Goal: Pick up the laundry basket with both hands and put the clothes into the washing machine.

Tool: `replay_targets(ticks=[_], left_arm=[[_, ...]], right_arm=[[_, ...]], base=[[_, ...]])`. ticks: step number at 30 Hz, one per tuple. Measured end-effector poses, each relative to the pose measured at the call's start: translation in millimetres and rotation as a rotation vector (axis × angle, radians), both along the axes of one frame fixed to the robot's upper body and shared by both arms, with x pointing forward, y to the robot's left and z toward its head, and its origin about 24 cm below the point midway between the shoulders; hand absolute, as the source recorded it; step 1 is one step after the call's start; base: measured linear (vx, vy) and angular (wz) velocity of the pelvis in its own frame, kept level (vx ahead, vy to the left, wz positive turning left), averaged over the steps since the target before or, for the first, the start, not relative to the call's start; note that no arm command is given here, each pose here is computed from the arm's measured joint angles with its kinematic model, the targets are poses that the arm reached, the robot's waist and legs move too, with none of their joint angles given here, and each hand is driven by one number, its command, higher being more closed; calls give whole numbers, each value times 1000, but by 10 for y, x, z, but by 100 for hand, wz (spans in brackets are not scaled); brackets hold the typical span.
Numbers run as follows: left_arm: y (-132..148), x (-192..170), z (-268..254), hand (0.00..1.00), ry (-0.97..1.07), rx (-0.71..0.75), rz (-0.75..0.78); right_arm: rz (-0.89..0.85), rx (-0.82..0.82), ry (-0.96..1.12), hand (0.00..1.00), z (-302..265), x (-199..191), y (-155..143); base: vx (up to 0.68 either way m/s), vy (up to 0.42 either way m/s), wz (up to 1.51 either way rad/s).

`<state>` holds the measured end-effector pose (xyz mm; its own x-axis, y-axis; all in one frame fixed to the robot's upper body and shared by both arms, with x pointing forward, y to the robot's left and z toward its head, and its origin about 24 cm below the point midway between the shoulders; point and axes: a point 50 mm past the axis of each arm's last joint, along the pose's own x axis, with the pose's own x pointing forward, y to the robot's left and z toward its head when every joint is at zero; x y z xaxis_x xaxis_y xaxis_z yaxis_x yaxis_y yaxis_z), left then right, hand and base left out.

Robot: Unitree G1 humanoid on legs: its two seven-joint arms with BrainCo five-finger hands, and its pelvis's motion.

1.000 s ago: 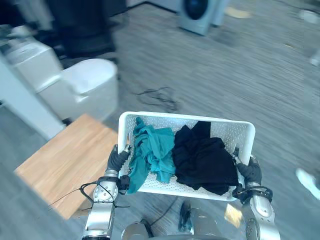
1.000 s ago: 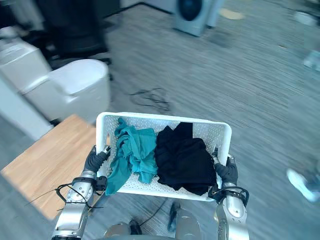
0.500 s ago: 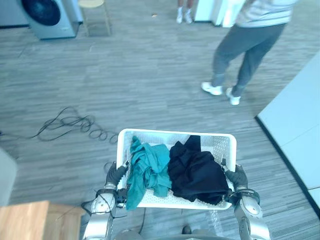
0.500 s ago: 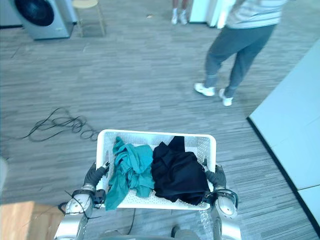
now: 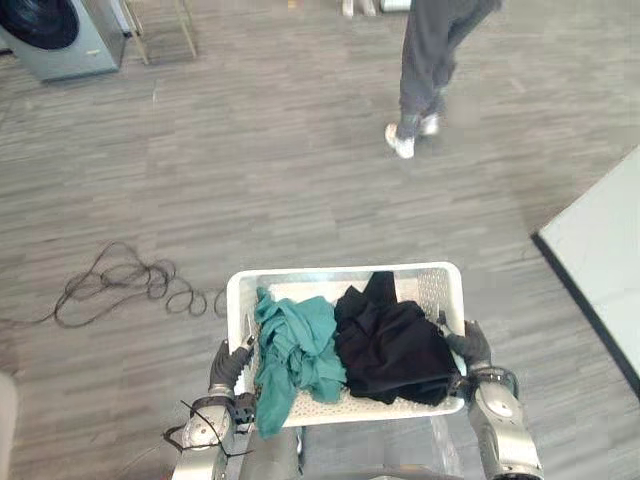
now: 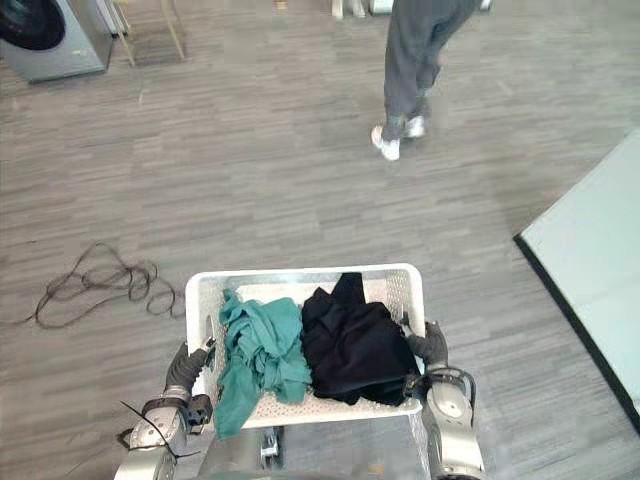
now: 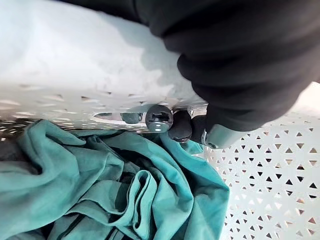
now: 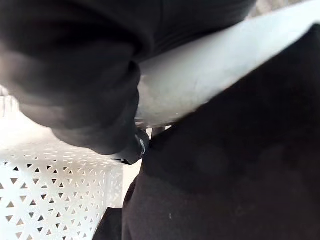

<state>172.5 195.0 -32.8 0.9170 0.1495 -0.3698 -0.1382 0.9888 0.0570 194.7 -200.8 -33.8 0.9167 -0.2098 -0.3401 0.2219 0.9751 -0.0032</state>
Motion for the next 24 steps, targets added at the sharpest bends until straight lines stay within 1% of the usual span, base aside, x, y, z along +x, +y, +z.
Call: replay_targets(ticks=[3, 7, 9, 12, 14, 17, 19, 24], left_arm=[[42, 3, 31, 100, -12, 14, 20], [-29, 95, 156, 100, -74, 18, -22], [-46, 129, 184, 100, -90, 20, -33], [-144, 129, 126, 100, -71, -8, -40], [-146, 99, 105, 100, -63, -25, -29], [-168, 90, 95, 100, -56, -29, -46], [-149, 88, 113, 100, -70, -27, -41], [-146, 92, 189, 100, -112, -25, -30]], right_arm=[[11, 24, -16, 100, 19, 20, 78], [-25, 23, -82, 100, 155, -97, 12], [-43, 30, -97, 100, 165, -117, -5], [-56, -12, -83, 100, 180, -187, -110], [-45, -9, -82, 100, 198, -213, -106], [-69, -15, -68, 100, 187, -246, -124], [-65, -22, -100, 100, 260, -216, -105], [-62, -27, -129, 100, 312, -153, -102]], base=[[544, 150, -29], [706, 117, 23], [783, -11, 64], [877, -112, 70], [899, -106, 11], [865, -2, -16], [735, 57, -34], [816, 278, -49]])
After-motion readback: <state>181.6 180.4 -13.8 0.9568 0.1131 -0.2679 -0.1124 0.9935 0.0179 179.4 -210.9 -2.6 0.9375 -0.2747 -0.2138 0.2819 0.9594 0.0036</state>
